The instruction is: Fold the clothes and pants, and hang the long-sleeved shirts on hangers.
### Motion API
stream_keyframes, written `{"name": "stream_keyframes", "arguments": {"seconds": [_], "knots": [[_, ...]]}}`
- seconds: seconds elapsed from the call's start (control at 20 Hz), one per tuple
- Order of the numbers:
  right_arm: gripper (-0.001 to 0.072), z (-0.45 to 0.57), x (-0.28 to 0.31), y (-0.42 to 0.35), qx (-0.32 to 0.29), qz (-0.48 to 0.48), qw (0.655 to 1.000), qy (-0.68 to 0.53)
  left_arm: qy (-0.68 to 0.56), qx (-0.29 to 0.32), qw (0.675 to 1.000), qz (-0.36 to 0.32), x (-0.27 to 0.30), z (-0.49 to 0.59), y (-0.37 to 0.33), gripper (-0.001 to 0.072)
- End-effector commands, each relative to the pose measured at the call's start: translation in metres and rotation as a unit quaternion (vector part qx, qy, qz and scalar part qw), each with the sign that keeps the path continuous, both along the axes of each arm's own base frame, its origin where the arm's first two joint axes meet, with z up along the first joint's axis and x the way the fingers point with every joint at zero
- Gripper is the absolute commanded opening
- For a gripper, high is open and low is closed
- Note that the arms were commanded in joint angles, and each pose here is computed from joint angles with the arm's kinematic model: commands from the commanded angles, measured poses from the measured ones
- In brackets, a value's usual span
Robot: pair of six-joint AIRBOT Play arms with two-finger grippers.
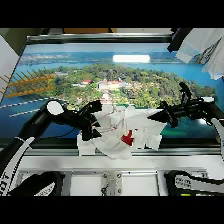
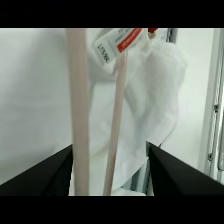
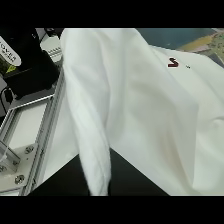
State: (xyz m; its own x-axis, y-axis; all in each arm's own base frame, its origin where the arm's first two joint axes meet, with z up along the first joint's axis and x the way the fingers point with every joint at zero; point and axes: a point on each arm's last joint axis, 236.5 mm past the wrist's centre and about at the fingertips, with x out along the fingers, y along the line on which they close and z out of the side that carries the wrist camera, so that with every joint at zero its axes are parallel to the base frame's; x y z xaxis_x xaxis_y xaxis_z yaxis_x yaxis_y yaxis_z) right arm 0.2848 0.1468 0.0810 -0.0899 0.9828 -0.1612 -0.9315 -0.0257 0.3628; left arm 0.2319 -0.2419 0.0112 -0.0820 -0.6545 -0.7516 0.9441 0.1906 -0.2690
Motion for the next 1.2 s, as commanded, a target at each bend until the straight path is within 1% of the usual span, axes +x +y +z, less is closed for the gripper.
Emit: {"name": "stream_keyframes", "arguments": {"seconds": [0.0,0.3,0.4,0.45,0.55,0.65,0.7,0.85,0.9,0.95,1.05,1.15], "knots": [[0.0015,-0.001,0.003,0.000,-0.004,-0.006,1.000,-0.003,0.019,0.000,0.998,0.057,0.006,0.011,0.011,0.0469],[0.0014,0.002,0.006,0.001,0.003,-0.013,1.000,-0.006,0.040,-0.008,0.991,0.126,0.011,0.034,0.038,0.0468],[0.0014,0.002,0.007,0.001,0.003,-0.013,1.000,-0.006,0.032,-0.014,0.986,0.165,0.022,0.043,0.051,0.0467],[0.0013,0.005,0.009,0.001,0.010,-0.018,1.000,-0.004,0.024,-0.019,0.980,0.198,0.031,0.049,0.061,0.0468],[0.0013,0.025,0.020,0.004,0.046,-0.044,0.998,-0.001,0.003,-0.035,0.958,0.283,0.052,0.068,0.089,0.0468],[0.0012,0.052,0.029,0.005,0.081,-0.070,0.994,-0.028,-0.021,-0.053,0.929,0.365,0.066,0.092,0.121,0.0467],[0.0012,0.064,0.034,0.005,0.089,-0.088,0.991,-0.038,-0.033,-0.052,0.914,0.401,0.068,0.101,0.137,0.0467],[0.0012,0.087,0.046,0.006,0.074,-0.140,0.985,-0.062,-0.019,-0.010,0.864,0.503,0.055,0.102,0.174,0.0478],[0.0012,0.093,0.048,0.005,0.067,-0.153,0.983,-0.069,-0.007,-0.011,0.853,0.521,0.051,0.104,0.173,0.0584],[0.0012,0.099,0.048,0.005,0.061,-0.163,0.981,-0.083,0.006,-0.024,0.849,0.527,0.048,0.107,0.164,0.0581],[0.0012,0.108,0.049,0.005,0.051,-0.179,0.977,-0.105,0.025,-0.043,0.855,0.516,0.044,0.111,0.136,0.0578],[0.0012,0.113,0.045,0.006,0.048,-0.179,0.976,-0.115,0.070,-0.070,0.849,0.520,0.045,0.110,0.101,0.0577]]}}
